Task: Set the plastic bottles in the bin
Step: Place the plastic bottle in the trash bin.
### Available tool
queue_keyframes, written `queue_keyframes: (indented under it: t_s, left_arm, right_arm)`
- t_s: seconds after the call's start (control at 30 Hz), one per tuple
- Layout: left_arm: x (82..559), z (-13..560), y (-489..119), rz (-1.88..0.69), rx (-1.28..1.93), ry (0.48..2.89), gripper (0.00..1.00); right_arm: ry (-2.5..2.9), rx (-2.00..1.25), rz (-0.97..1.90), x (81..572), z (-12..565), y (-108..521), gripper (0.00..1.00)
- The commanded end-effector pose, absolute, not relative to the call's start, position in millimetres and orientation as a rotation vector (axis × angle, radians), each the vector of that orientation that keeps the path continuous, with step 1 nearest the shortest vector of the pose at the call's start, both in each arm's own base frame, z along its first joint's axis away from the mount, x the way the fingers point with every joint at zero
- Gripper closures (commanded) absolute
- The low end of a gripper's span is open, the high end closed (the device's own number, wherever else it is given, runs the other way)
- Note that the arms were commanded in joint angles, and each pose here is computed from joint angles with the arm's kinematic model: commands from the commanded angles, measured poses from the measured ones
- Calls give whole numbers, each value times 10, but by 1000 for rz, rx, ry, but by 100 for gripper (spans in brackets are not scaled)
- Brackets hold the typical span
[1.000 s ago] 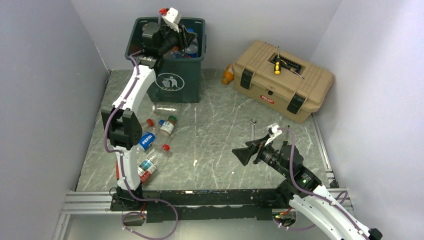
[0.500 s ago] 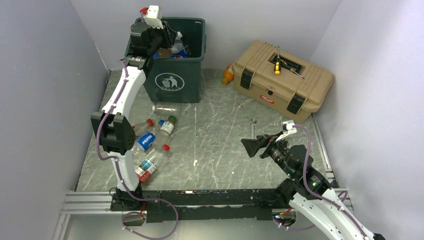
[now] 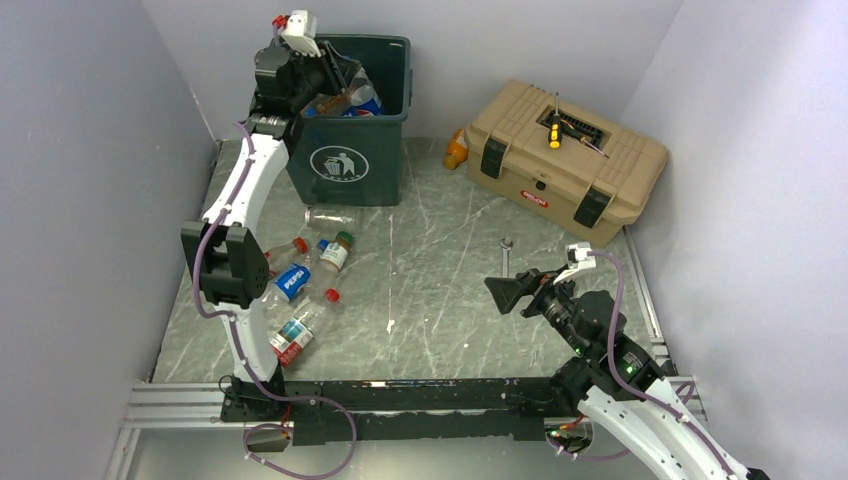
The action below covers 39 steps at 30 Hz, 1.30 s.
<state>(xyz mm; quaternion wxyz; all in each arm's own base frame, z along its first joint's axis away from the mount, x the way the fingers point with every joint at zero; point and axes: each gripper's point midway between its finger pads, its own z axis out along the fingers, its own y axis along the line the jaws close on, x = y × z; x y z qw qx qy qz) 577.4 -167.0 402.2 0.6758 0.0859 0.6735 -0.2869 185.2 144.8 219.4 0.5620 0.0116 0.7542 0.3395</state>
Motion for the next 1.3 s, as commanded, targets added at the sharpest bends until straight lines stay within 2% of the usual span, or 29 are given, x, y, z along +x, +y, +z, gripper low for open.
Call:
queue_keyframes:
  t_s: [0.0, 0.1, 0.27, 0.5, 0.8, 0.97, 1.1, 1.27]
  left_arm:
    - [5444, 5094, -1722, -728, 242, 1234, 100]
    - [5462, 5167, -1809, -795, 257, 1205, 100]
    - [5611, 4901, -1881, -849, 252, 1204, 100]
    - [5979, 4078, -2011, -882, 263, 1457, 100]
    - [6062, 3272, -2124, -855, 321, 1708, 100]
    - [6076, 3158, -1996, -663, 346, 1734, 100]
    - [6083, 3456, -1732, -382, 328, 1650, 100]
    - [6093, 3676, -1320, -86, 262, 1660, 100]
  right_arm:
    - [1682, 48, 841, 1848, 2519, 1430, 1]
    - [1693, 51, 844, 1856, 2461, 1448, 1]
    - [1695, 50, 836, 1868, 2422, 1445, 1]
    - [1715, 42, 794, 1893, 2359, 1418, 1]
    - [1741, 44, 800, 1897, 2268, 1446, 1]
    - [1747, 46, 790, 1898, 2257, 1432, 1]
    - [1750, 47, 775, 1905, 2246, 1413, 1]
    - [1747, 50, 773, 1921, 2233, 1417, 1]
